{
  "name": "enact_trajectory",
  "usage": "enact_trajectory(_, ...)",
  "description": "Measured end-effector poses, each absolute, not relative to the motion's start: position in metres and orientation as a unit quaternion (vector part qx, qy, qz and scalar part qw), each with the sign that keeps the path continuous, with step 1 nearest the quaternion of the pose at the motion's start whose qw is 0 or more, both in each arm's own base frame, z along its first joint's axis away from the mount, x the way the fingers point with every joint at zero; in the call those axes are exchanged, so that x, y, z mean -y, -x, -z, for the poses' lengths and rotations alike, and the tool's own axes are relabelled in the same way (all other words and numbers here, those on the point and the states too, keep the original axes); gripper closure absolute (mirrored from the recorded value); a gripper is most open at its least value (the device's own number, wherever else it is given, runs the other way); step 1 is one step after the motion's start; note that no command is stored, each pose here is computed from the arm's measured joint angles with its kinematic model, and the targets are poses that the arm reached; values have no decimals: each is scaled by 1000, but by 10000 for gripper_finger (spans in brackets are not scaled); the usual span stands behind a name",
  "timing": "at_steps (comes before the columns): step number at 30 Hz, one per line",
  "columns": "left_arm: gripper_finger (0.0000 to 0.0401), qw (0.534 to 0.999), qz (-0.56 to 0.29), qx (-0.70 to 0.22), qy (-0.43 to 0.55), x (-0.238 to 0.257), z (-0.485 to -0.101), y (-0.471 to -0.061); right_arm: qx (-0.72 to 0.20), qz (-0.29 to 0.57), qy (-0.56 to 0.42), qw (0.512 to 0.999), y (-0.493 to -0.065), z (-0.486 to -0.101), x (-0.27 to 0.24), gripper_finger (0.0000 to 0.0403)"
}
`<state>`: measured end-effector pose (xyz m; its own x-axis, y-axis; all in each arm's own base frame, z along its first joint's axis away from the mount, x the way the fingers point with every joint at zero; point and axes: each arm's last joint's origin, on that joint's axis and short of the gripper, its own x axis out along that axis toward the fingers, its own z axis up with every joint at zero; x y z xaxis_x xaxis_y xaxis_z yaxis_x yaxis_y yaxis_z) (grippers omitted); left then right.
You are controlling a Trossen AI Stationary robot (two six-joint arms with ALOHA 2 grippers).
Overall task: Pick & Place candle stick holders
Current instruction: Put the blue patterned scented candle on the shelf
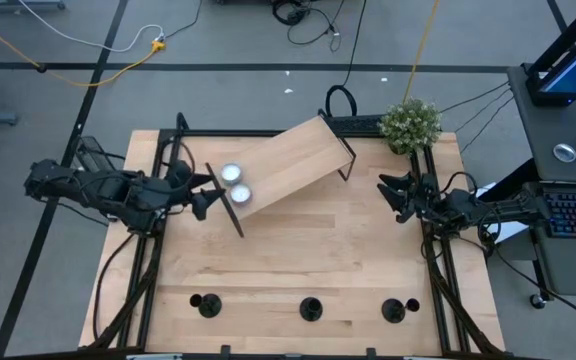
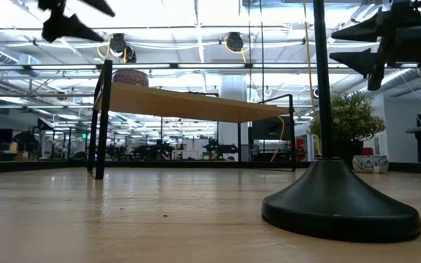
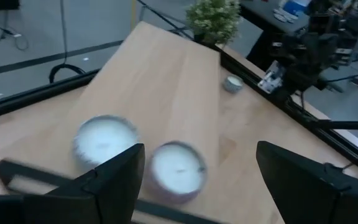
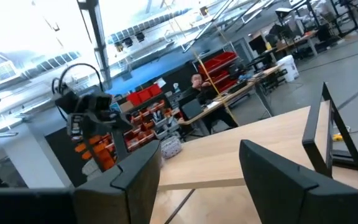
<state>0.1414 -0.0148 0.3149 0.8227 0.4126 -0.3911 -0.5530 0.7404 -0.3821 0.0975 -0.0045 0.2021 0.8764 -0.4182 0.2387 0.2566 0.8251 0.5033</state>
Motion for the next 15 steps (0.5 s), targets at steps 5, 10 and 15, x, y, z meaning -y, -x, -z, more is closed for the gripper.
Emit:
enact_trajectory(5,91,923,-276,-114,244,12,-293,-124,168,211,-235,934,-95,-214,6,191)
enact_trajectory(10,91,921,-289,-113,235,10,-273,-114,108,243,-233,935,-94,-236,7,191)
enact_trajectory(15,91,918,-294,-122,236,8,-257,-108,34,276,-236,931,-98,-258,8,191)
